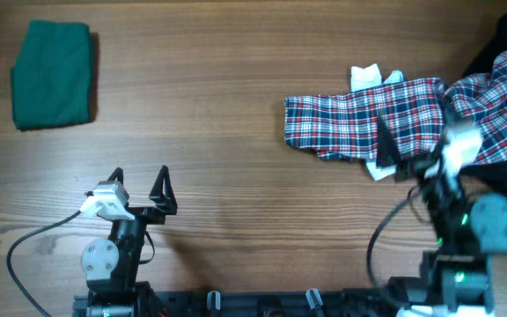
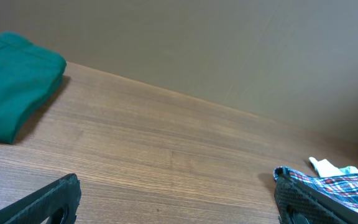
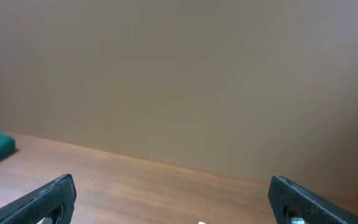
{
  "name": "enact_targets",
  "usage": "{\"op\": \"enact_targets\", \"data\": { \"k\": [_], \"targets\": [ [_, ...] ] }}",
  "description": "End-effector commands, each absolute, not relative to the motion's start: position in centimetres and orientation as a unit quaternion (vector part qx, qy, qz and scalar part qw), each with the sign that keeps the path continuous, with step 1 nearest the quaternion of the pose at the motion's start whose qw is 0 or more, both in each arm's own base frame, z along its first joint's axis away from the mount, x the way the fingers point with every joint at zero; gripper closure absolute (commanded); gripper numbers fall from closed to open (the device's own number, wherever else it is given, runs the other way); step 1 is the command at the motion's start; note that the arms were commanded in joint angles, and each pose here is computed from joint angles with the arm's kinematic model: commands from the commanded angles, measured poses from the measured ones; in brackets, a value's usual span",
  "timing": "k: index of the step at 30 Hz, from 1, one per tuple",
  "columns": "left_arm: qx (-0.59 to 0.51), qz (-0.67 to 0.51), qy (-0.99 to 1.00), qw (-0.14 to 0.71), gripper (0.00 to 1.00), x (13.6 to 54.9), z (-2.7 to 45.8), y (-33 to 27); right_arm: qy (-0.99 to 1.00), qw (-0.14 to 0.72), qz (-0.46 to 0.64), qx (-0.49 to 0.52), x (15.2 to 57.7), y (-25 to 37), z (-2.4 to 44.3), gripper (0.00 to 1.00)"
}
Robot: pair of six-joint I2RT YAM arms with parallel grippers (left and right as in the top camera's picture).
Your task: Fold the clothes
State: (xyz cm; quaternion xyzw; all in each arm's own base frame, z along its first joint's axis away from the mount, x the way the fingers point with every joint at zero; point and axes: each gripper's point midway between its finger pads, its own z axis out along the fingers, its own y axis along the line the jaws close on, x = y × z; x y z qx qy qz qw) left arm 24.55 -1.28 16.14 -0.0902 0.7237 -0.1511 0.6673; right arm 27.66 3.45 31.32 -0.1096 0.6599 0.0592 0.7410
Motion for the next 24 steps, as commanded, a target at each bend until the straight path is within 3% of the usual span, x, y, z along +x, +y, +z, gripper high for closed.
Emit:
{"op": "enact_targets", "data": {
  "k": [1,8,19,24],
  "targets": [
    [-0.097,-0.146,0.723,0.668,0.00,24.6,15.9,-0.9,0.650,0.749,0.044,-0.116,26.1,3.4,27.6,0.00],
    [-0.097,-0.146,0.723,0.668,0.00,24.6,15.9,-0.9,0.651,0.750,0.038,-0.110,24.7,3.0,22.0,0.00],
    [-0.097,-0.146,0.723,0.668,0.00,24.6,15.9,-0.9,0.699,0.708,0.049,-0.091,24.5,2.7,17.7,0.00],
    [-0.097,-0.146,0.723,0.668,0.00,24.6,15.9,-0.9,0.697,0.714,0.042,-0.058,24.5,1.8,18.0,0.00]
  ]
}}
